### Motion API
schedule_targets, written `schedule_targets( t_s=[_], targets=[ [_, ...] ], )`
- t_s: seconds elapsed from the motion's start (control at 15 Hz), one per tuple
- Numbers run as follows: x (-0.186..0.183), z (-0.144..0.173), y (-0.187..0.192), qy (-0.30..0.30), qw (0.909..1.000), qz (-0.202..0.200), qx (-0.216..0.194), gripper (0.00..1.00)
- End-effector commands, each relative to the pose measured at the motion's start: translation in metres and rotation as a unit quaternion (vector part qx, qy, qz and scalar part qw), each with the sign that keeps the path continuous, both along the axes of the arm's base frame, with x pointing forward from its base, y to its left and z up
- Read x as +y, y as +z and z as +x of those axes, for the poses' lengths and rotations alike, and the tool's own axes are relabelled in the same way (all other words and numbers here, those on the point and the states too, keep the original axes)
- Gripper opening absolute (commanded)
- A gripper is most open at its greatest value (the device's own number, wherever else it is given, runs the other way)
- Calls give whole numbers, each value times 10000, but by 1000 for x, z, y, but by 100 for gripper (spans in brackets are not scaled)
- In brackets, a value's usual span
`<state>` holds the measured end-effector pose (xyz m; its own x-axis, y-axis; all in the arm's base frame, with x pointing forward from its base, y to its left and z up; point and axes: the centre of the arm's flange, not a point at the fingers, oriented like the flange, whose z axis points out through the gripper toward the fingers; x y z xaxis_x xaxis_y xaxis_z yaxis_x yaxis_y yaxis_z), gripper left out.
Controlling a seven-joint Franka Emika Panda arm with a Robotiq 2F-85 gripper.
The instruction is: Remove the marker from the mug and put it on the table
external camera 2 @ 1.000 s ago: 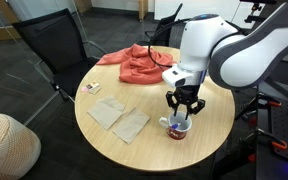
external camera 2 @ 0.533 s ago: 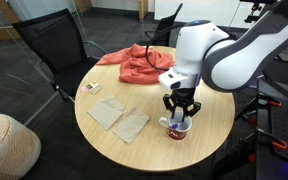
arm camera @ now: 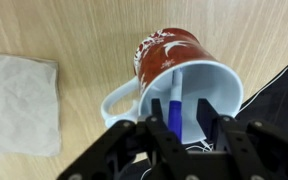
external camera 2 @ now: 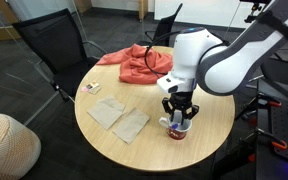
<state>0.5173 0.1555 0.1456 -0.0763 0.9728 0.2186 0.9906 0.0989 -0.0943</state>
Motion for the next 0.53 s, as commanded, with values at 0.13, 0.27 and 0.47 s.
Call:
schedule_targets(
  t_s=[0.13, 0.27, 0.47],
  targets=[
    [3, 14, -14, 108, 9999, 118, 48, 44],
    [5, 17, -19, 129, 9998, 157, 71, 42],
    [9, 22, -24, 158, 9996, 215, 93, 17]
  ],
)
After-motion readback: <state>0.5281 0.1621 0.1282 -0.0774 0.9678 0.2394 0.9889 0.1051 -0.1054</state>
